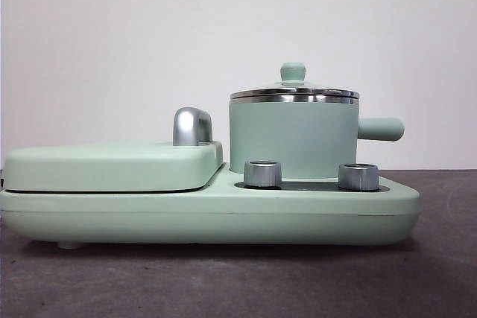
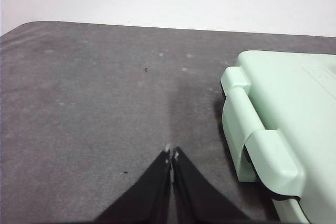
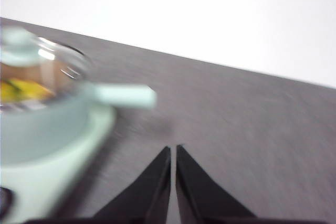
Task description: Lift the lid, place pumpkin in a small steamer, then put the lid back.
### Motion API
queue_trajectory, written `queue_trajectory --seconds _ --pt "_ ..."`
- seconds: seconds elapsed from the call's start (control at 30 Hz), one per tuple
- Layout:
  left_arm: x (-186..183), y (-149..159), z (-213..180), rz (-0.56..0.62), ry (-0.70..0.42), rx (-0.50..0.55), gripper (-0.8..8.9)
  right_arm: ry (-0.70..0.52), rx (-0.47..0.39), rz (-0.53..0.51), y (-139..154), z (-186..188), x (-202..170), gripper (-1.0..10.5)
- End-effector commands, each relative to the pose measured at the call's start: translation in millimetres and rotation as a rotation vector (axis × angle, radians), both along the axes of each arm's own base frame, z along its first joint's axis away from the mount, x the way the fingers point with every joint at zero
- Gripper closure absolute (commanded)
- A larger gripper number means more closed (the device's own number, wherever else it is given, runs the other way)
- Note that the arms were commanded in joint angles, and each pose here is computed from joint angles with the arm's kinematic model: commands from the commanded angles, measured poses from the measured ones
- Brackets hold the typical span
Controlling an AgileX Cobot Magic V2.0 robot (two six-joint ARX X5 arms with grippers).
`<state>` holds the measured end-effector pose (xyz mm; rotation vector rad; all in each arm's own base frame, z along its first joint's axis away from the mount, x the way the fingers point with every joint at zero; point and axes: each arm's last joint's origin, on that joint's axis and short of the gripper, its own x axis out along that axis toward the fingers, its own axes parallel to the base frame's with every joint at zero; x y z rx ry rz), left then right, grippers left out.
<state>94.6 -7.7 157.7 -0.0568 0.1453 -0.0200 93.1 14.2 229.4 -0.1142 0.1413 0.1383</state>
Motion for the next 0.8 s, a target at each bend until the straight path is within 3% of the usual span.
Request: queue_trajectory --seconds 0.03,0.2,0.8 --pt "0.7 -0.1 -2.5 0.0 -0.004 -0.002 8.07 -0.002 -0.004 -0.041 -4.3 -26.9 -1.7 9.3" --pt "0.8 -0.1 -2.4 0.0 -0.005 -0.003 8.07 -0.019 0.008 -0.085 -8.3 -56.8 -2.3 9.3" --pt "0.8 -0.1 -2.5 0.0 -0.004 -0.002 8.07 -0.033 0.06 -0.094 -8.0 -73.5 3.3 9.3"
